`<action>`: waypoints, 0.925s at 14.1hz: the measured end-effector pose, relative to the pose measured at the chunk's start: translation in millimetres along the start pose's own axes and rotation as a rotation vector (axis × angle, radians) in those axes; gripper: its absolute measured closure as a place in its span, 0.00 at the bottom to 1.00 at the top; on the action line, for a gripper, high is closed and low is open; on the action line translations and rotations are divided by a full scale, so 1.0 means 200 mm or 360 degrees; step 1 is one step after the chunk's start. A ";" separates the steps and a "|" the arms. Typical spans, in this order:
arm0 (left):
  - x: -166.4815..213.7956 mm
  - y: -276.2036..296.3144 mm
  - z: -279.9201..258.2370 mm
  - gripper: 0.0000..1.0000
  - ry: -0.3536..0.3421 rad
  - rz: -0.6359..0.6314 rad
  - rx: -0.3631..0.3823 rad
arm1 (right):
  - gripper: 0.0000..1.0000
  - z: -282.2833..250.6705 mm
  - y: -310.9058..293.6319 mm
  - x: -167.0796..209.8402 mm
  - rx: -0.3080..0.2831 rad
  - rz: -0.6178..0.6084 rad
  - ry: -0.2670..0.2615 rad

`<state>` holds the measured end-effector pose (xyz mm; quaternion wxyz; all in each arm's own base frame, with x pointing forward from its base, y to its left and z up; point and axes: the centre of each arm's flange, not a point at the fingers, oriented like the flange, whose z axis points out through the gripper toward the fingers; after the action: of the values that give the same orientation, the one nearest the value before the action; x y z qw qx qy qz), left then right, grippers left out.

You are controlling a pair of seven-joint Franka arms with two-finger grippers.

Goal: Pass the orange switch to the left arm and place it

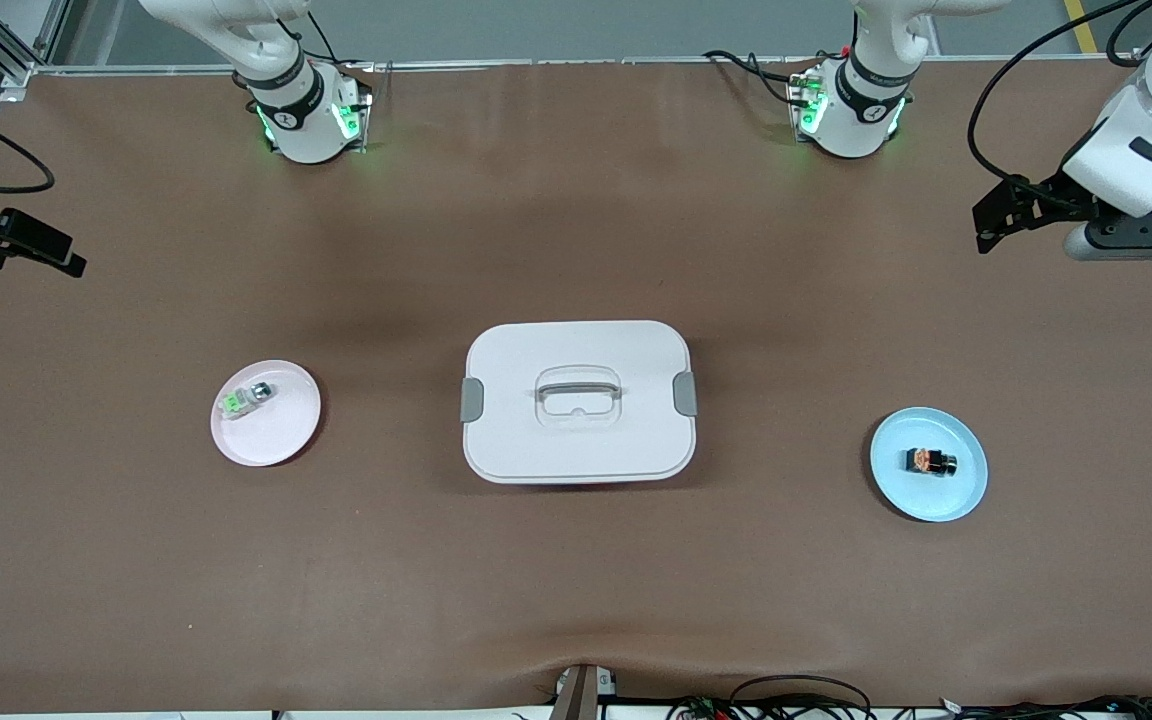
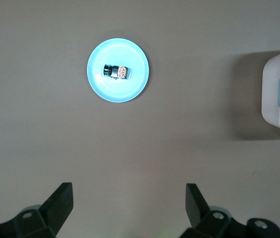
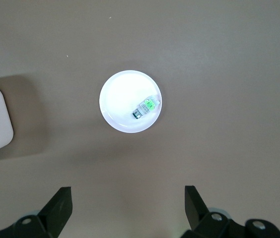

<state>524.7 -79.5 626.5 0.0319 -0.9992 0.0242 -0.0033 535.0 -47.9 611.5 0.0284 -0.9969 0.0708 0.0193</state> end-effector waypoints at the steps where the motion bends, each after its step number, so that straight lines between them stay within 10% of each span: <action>1: 0.00 0.00 0.00 0.00 0.0002 0.0000 0.0000 | 0.00 0.01 0.01 -0.02 0.0003 0.0001 0.0007; 13: 0.02 -0.06 0.02 0.00 0.0028 -0.0051 -0.0072 | 0.00 -0.02 0.03 -0.04 -0.0009 0.0008 0.0069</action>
<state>530.1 -66.9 624.3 0.0091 -0.9998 0.0086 -0.0121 526.7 -52.7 615.7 0.0241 -0.9970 0.0737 -0.0021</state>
